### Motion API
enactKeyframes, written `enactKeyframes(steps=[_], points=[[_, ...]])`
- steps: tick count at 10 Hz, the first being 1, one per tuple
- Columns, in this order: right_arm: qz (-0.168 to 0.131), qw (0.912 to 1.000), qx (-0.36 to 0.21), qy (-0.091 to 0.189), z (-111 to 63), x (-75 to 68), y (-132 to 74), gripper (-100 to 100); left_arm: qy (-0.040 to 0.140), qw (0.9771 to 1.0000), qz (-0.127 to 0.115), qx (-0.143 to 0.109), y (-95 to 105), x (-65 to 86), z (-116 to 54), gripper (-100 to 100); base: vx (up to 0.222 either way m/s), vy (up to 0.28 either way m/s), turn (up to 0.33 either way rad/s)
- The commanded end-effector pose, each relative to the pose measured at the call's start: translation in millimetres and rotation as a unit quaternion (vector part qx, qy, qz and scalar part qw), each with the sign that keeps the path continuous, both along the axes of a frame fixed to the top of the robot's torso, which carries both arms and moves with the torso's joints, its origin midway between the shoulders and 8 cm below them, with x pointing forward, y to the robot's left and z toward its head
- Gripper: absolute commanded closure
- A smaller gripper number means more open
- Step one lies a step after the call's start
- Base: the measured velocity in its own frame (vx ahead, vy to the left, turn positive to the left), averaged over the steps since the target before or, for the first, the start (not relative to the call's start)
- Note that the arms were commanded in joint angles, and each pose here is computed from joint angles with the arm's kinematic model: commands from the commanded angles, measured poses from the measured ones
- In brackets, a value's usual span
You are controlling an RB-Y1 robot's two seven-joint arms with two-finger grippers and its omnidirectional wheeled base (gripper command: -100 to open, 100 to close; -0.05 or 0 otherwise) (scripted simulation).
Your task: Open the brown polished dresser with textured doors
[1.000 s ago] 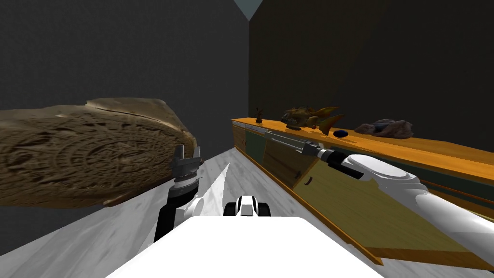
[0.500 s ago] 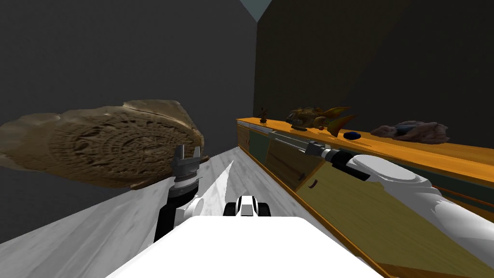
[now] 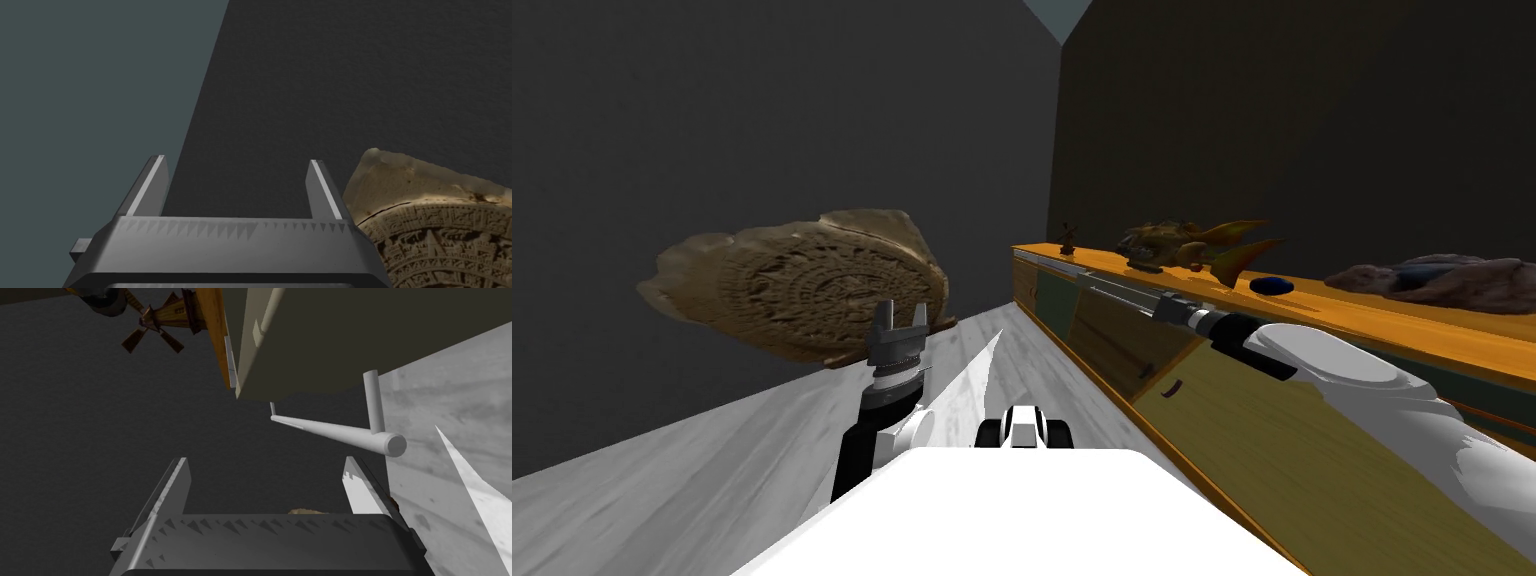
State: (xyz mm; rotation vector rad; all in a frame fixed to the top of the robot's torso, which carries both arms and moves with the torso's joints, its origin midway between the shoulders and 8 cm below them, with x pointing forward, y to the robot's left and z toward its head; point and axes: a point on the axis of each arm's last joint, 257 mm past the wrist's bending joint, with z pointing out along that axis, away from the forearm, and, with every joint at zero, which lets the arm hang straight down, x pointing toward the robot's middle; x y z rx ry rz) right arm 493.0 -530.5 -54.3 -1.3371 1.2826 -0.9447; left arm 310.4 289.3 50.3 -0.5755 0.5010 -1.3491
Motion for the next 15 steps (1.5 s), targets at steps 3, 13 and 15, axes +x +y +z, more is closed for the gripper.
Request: enactKeyframes(steps=[3, 13, 15], points=[[-0.032, 0.9995, 0.001, 0.002, 1.6, -12.5, -25, -100, 0.000, 1.0000, 0.000, 0.000, -0.1, 0.0, 0.1, 0, -0.076, -0.013, 0.250], [-0.105, 0.9941, -0.022, 0.016, 4.4, -33.9, -77, -100, 0.000, 1.0000, 0.000, 0.000, 0.0, 0.0, 0.0, 0, -0.039, -0.005, 0.083], [-0.136, 0.9905, -0.002, 0.020, -0.3, -52.5, -98, -100, 0.000, 1.0000, 0.000, 0.000, -0.1, 0.0, 0.1, 0, -0.119, -0.010, 0.382]])
